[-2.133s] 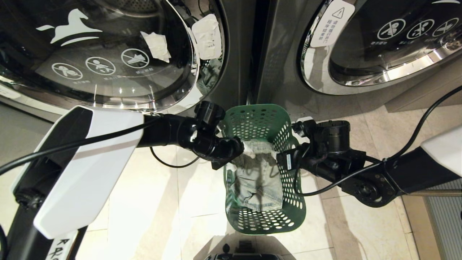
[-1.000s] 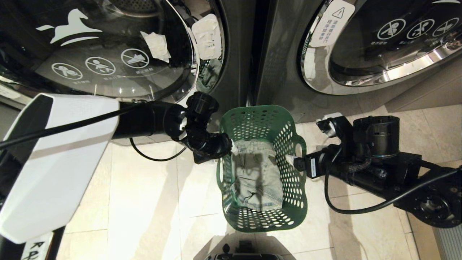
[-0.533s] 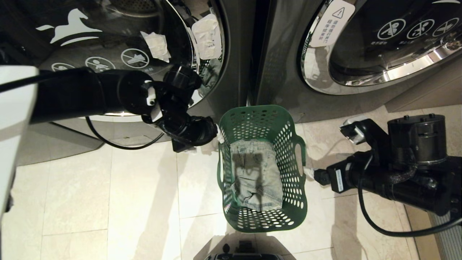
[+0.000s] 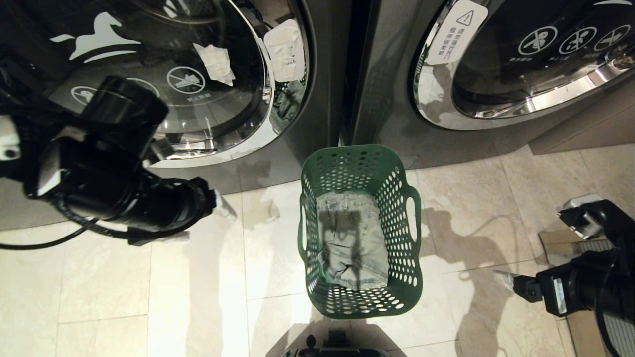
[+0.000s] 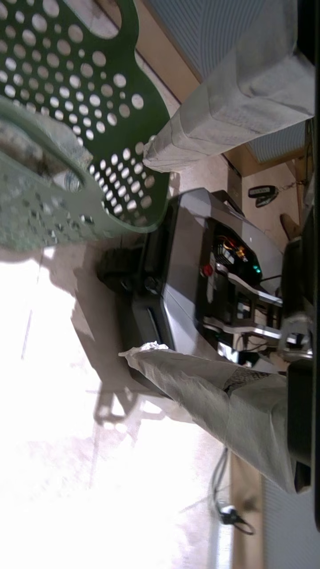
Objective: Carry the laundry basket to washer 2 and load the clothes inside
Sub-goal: Open the lid of the washing machine
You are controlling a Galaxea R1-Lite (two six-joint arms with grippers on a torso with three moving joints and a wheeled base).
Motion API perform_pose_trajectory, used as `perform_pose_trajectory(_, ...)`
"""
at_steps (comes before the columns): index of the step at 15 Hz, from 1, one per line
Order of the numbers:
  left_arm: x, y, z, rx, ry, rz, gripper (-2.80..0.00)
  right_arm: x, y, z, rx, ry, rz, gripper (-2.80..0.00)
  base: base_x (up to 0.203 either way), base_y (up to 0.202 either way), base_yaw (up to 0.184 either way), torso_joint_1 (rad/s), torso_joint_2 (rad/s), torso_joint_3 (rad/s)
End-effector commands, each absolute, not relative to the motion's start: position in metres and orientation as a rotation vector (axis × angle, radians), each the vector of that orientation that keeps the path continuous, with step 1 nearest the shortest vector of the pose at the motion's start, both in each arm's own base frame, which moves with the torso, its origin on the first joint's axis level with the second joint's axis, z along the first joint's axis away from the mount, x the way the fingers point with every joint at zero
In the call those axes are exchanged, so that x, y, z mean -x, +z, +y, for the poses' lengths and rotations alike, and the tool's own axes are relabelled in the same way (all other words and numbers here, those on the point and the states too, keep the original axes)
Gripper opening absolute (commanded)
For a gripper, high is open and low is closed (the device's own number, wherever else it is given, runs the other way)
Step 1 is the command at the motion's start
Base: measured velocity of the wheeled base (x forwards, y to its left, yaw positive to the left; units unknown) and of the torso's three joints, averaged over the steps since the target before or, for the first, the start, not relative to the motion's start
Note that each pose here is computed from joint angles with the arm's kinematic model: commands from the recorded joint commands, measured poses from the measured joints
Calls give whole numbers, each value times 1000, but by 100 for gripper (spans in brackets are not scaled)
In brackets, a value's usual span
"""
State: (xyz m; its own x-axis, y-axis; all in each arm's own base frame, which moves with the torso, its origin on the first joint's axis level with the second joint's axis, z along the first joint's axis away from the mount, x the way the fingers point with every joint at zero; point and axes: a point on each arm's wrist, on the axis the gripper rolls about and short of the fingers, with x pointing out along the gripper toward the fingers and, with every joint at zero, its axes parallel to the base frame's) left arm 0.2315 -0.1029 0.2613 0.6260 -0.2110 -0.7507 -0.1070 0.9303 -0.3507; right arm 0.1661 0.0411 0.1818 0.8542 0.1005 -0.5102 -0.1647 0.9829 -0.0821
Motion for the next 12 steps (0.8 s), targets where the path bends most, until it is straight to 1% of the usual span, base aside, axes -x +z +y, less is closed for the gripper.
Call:
perform_pose_trajectory(1,-188,272,-75,422,-47,842,0,-152,182,31,111,102,505,0,0,0,0,0,0,0)
perform_pose_trajectory(4,-132,257,-45,446,-8,885,0,-136,163,26,113,93,553,0,0,0,0,0,0,0)
perform_pose_trajectory(6,-111,246,-22,517,94,885,0,-129,154,20,111,63,579,0,0,0,0,0,0,0)
perform_pose_trajectory(8,-104,237,-7,581,212,874,0,-131,153,7,110,-26,583,0,0,0,0,0,0,0)
perform_pose_trajectory(10,-107,231,9,622,330,855,0,-135,155,-13,141,-156,544,0,0,0,0,0,0,0)
perform_pose_trajectory(11,-103,220,11,609,344,875,0,-135,152,-18,171,-183,503,0,0,0,0,0,0,0)
perform_pose_trajectory(12,-95,211,10,559,320,894,0,-133,145,-18,227,-160,508,0,0,0,0,0,0,0)
